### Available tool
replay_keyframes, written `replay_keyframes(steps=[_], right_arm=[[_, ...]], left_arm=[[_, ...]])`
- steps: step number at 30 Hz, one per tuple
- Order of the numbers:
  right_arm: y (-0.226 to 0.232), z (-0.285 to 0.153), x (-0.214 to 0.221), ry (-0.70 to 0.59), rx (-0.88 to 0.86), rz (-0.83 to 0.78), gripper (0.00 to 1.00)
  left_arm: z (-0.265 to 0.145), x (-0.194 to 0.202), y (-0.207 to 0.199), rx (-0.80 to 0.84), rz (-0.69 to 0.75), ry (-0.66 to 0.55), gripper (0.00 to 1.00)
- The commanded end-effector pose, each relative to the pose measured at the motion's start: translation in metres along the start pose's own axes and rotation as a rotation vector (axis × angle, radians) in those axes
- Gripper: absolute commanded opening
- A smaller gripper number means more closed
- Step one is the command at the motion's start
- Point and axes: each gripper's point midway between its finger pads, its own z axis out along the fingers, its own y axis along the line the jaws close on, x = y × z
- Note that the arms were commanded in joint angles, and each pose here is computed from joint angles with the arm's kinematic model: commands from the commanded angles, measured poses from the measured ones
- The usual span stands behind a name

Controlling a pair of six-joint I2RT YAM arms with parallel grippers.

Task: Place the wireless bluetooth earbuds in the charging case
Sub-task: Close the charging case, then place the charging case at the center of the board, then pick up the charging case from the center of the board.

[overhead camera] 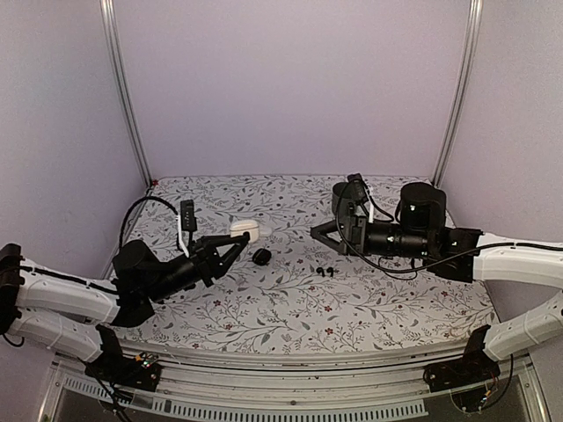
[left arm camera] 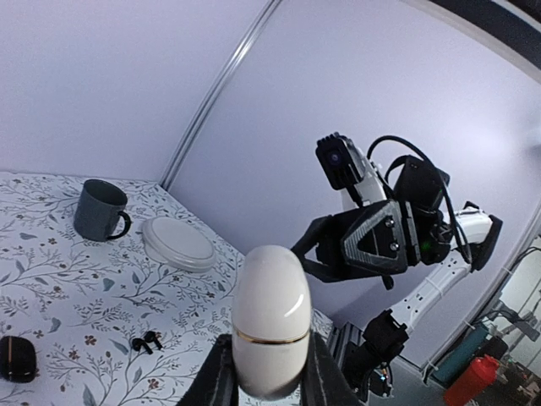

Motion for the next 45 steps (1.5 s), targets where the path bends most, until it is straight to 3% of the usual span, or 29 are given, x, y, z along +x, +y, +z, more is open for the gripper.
replay_keyframes(steps=[1,4,8,20,30,35,39,41,45], right_arm=[[-0.024,-0.008,0.007,-0.008,0.116,0.071,0.47],[-0.033,-0.008,0.014,0.005,0.146,0.084,0.48],[-0.041,-0.004,0.022,0.024,0.161,0.1,0.48],[-0.05,-0.003,0.038,0.054,0.154,0.121,0.48],[-0.051,-0.007,0.041,0.036,0.142,0.123,0.48],[-0.052,-0.011,0.046,0.048,0.139,0.126,0.48],[-0.053,-0.022,0.047,0.039,0.159,0.115,0.49],[-0.056,-0.029,0.048,0.028,0.179,0.116,0.5],[-0.062,-0.038,0.047,0.012,0.223,0.107,0.51]], left_arm=[[-0.015,-0.006,0.057,-0.266,0.017,0.063,0.0],[-0.035,-0.026,0.095,-0.382,-0.037,0.028,0.0],[-0.049,-0.028,0.145,-0.507,-0.11,0.089,0.0],[-0.027,0.025,0.231,-0.541,-0.347,0.287,0.0],[-0.036,0.058,0.284,-0.691,-0.409,0.441,0.37],[-0.049,0.053,0.292,-0.776,-0.368,0.464,0.7],[-0.071,0.02,0.282,-0.878,-0.237,0.389,0.75],[-0.069,0.01,0.268,-0.855,-0.188,0.374,0.74],[-0.043,0.023,0.24,-0.793,-0.098,0.457,0.7]])
